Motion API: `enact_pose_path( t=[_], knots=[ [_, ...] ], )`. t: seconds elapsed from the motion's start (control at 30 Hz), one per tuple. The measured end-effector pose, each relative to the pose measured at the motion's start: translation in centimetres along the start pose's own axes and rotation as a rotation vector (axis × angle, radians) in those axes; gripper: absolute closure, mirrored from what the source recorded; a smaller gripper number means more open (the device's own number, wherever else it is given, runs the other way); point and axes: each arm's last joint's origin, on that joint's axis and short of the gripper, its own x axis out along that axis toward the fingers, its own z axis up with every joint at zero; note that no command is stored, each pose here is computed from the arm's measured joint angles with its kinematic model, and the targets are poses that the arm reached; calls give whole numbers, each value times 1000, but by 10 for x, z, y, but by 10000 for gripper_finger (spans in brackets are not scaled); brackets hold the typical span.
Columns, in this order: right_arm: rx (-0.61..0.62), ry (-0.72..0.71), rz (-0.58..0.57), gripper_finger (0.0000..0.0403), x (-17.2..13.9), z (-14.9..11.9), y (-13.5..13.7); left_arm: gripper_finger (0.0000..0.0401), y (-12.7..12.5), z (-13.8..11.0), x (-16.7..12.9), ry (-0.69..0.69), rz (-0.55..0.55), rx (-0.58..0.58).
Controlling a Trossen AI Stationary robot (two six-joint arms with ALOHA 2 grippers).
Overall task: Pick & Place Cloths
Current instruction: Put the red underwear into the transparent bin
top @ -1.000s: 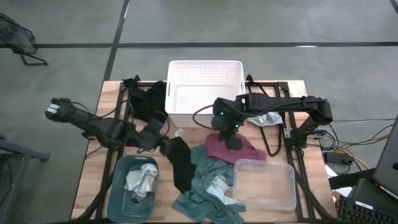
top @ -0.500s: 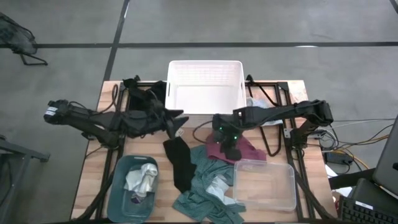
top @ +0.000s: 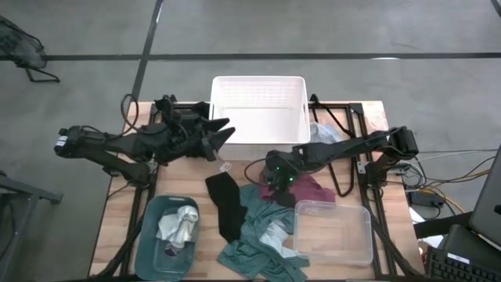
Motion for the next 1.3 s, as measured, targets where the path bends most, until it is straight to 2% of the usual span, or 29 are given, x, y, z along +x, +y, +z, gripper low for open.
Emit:
enact_pose_path(
  t=[0.27,0.47,0.63,0.77,0.9,1.13,1.3],
  knots=[
    [-10,-18,-62,168,8,-7,-5,130,-3,7,-1,-14,-9,14],
    [26,-45,-81,148,25,-12,-11,130,-3,6,-1,-10,-8,-59],
    [87,-18,-187,149,34,-19,-16,130,-5,9,-1,-20,-15,-98],
    [185,-39,-199,176,35,-21,-18,130,-5,9,-1,-19,-15,-125],
    [203,-33,-198,224,36,-22,-16,130,-4,7,-1,-14,-12,-189],
    [190,-37,-156,375,32,-16,-10,130,-4,7,-1,-15,-12,-301],
    [177,-92,-81,392,15,1,1,130,-5,7,-1,6,-38,-283]
  ],
)
